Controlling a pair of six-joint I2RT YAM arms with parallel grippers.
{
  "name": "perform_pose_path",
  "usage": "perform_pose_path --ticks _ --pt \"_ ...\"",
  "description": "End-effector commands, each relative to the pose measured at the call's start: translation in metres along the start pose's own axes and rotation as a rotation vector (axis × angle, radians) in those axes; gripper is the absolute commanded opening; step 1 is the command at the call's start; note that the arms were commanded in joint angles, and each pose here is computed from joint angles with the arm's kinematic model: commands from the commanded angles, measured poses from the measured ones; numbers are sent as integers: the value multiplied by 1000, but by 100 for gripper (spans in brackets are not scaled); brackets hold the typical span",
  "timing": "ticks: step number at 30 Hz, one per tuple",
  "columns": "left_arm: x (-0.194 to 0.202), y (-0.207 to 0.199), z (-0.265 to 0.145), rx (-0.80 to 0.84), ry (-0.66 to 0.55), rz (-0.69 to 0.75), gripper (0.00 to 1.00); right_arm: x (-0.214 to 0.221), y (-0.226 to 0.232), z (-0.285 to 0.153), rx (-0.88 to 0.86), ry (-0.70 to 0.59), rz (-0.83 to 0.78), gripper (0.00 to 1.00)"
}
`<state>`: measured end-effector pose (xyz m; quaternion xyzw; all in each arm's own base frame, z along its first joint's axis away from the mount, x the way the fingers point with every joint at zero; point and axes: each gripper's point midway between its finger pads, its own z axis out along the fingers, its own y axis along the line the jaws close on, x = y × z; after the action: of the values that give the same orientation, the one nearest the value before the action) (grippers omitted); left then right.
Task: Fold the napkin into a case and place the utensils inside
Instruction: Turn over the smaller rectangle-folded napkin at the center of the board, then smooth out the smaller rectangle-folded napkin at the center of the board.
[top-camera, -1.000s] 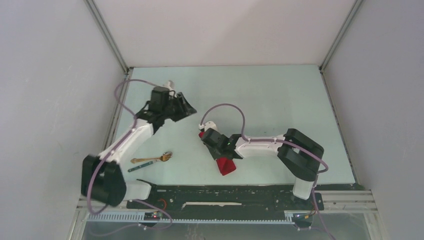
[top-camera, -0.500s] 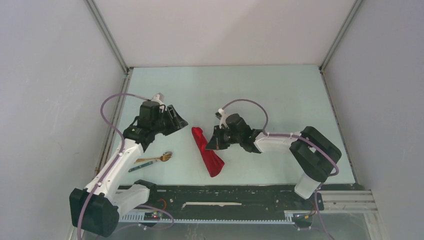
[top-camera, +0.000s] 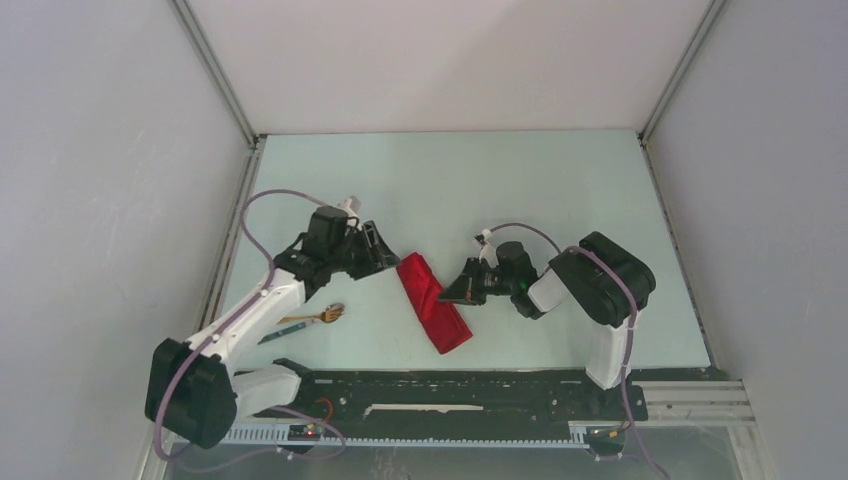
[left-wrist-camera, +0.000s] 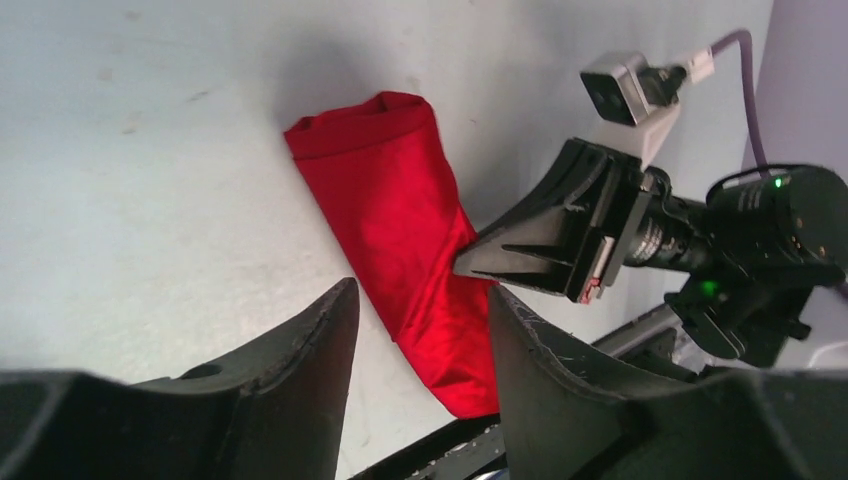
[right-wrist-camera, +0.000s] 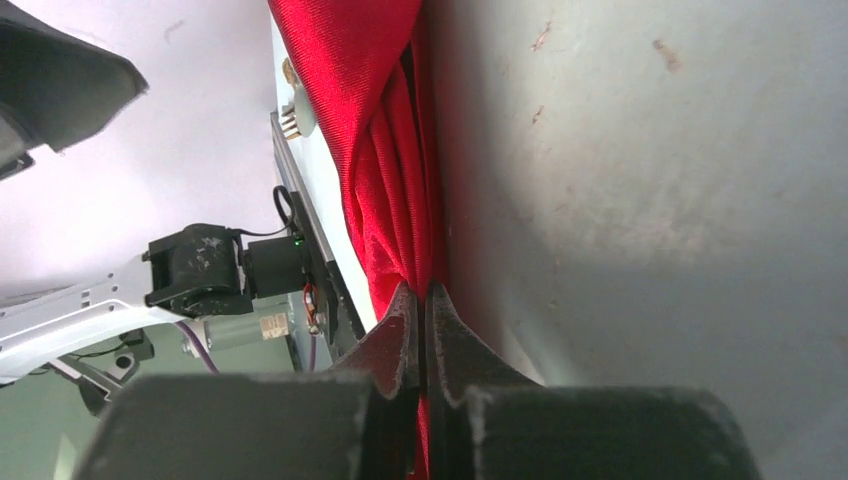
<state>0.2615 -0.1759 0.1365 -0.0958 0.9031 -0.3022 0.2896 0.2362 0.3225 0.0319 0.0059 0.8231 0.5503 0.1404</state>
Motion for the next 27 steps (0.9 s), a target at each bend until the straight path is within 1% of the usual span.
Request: perform_pose_path --ticks 1,4,6,7,8,9,12,14,16,19,22,24,27 --pt "1 -38 19 139 28 12 56 -11 7 -9 -91 -8 -45 3" --pt "4 -49 40 195 65 -14 56 -13 -9 -16 -42 6 -31 21" --pt "5 -53 54 216 92 -33 54 -16 -15 -21 8 17 -30 29" --pt "6 -55 61 225 107 -37 48 -9 -27 -25 85 59 -21 35" --pt "6 -57 67 233 121 -40 39 -7 -31 -30 147 85 -27 41" --pt "6 -58 72 237 127 -45 36 -6 -36 -36 210 102 -44 46" --pt "2 -65 83 277 128 -60 27 -9 -38 -60 338 96 -133 51" --pt "0 -69 87 305 123 -71 23 -4 -36 -76 413 109 -192 54" --pt "0 -70 93 317 125 -81 20 2 -22 -83 420 130 -246 54" --pt "4 -71 106 342 149 -120 16 27 15 -78 306 195 -300 52" --pt "10 -63 125 332 174 -161 12 50 43 -69 179 265 -303 51" --pt "12 -54 136 304 179 -182 11 61 50 -64 125 289 -301 50" --pt "13 -39 151 255 172 -208 8 71 40 -57 102 302 -289 48"
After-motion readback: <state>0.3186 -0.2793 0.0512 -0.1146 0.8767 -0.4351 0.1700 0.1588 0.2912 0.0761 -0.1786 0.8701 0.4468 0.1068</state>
